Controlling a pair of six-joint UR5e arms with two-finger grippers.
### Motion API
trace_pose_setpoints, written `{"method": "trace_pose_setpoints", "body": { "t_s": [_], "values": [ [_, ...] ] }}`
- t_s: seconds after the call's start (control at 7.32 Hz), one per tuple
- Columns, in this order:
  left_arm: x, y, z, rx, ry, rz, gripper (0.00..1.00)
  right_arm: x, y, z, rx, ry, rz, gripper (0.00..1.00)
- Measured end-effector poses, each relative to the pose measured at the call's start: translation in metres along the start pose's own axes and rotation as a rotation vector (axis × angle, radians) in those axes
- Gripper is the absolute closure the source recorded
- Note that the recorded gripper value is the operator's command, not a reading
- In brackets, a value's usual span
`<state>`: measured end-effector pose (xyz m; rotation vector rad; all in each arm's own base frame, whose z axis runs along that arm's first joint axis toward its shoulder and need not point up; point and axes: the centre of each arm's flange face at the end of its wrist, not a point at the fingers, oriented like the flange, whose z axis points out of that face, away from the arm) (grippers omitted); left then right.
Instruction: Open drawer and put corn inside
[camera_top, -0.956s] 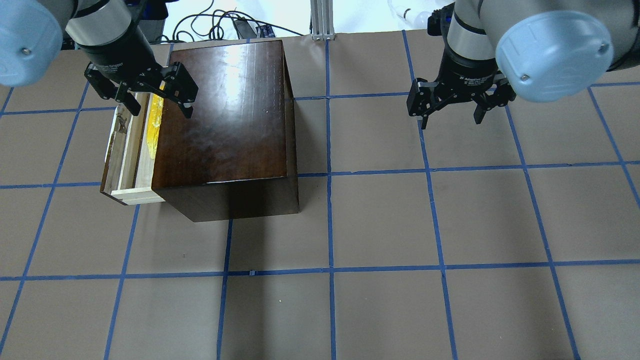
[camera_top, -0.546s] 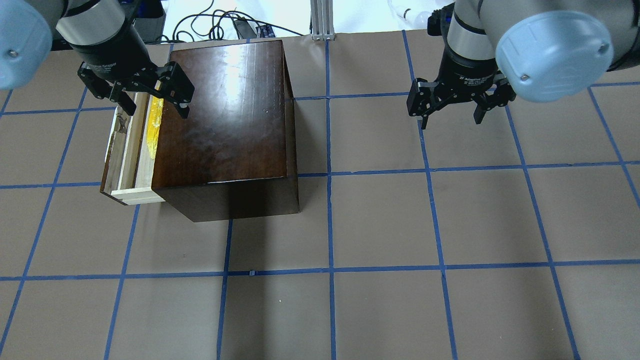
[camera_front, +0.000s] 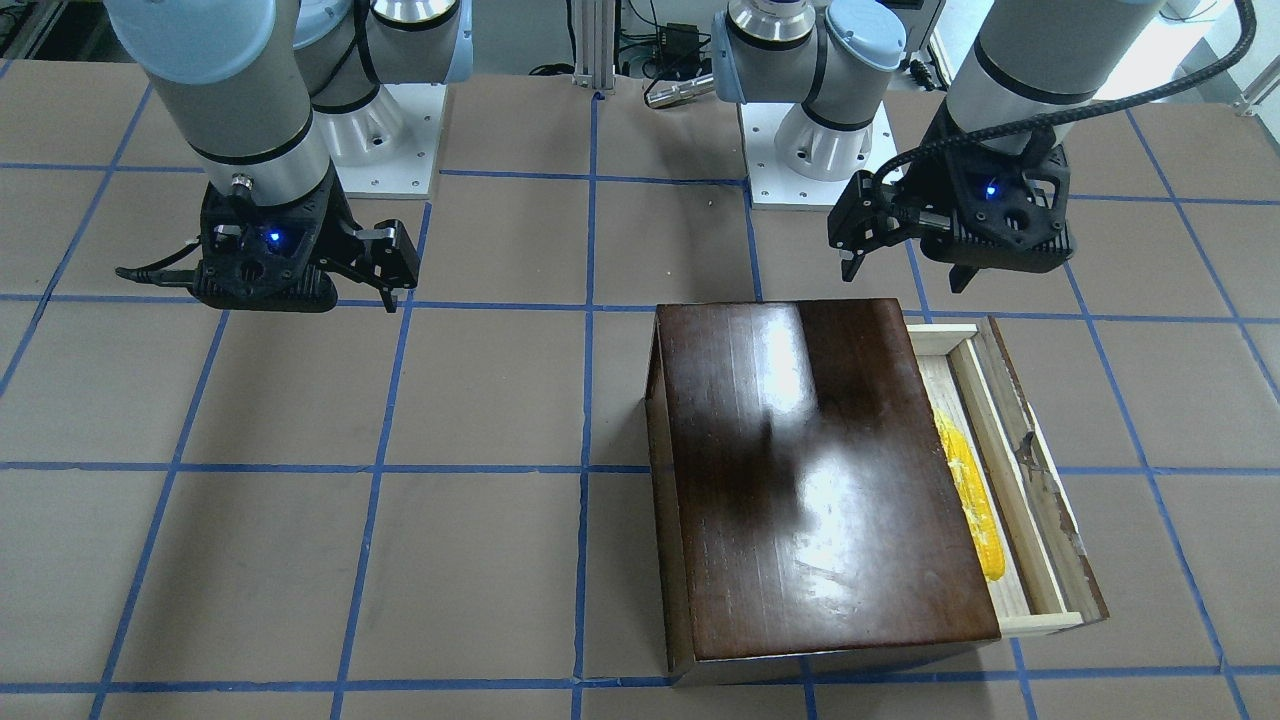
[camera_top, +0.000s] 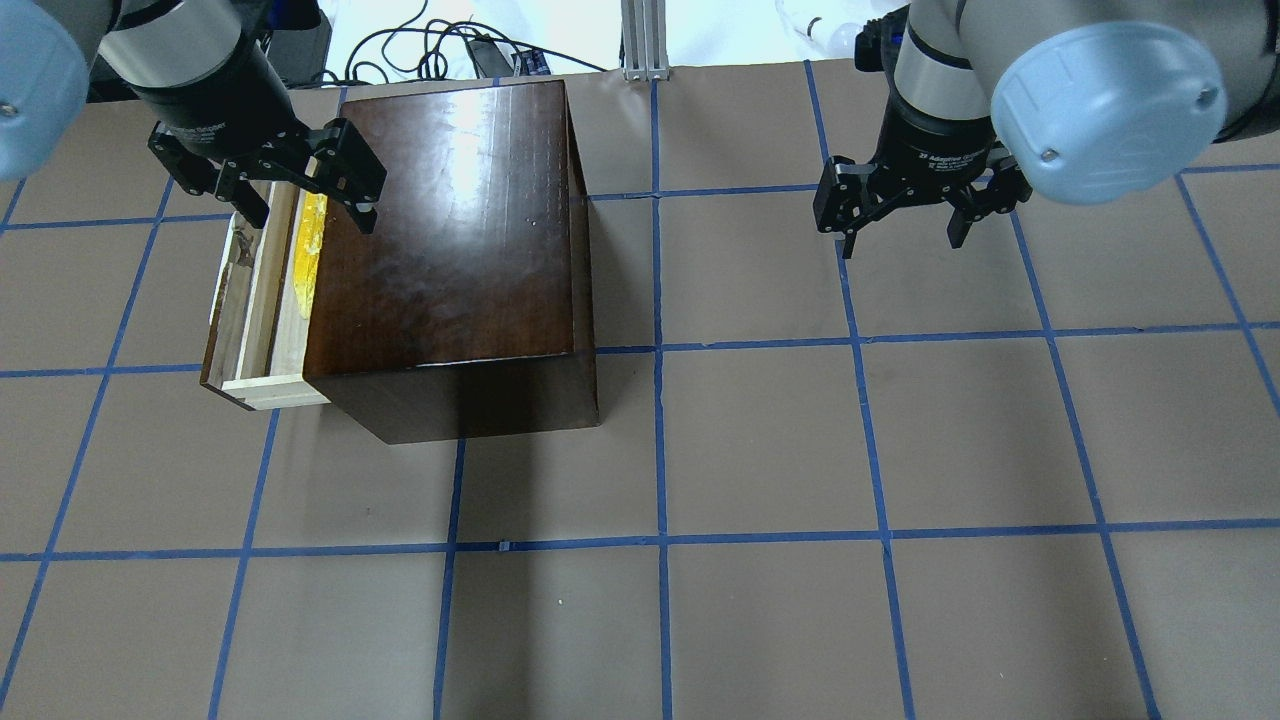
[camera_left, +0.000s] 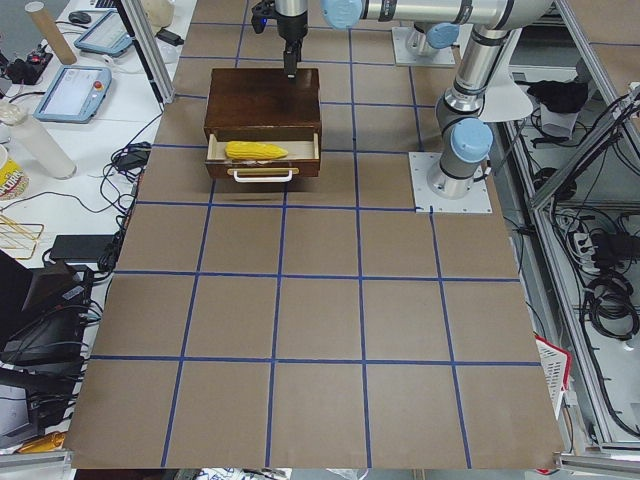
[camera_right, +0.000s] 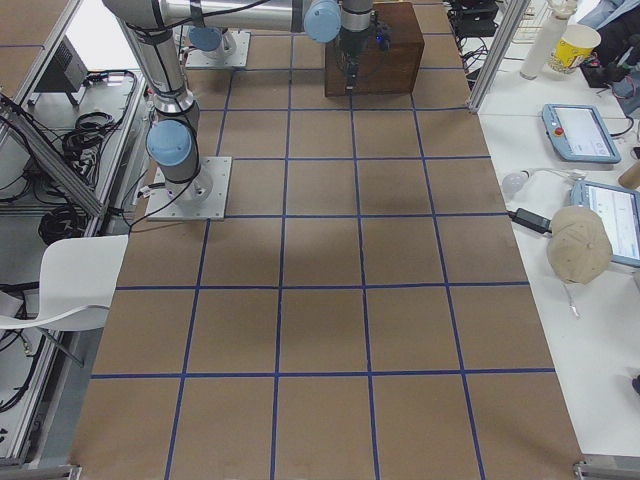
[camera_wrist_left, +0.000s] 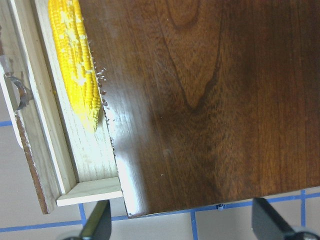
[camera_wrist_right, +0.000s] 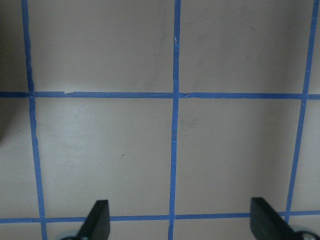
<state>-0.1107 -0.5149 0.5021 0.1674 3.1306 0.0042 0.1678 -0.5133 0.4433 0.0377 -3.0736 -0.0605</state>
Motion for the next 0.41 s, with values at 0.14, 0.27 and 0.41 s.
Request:
{"method": "trace_pose_setpoints", "body": {
  "t_s": [0.14,0.27,0.41],
  "values": [
    [0.0,0.002,-0.003,0.004,-0.004,0.0,0.0,0.0,0.0,0.0,0.0,0.0,0.0,0.0],
    [0.0,0.005,-0.008,0.015,-0.01,0.001,0.0,0.0,0.0,0.0,-0.001,0.0,0.0,0.0],
    [0.001,0.01,-0.015,0.027,-0.014,0.001,0.0,0.0,0.0,0.0,0.0,0.0,0.0,0.0]
  ]
}}
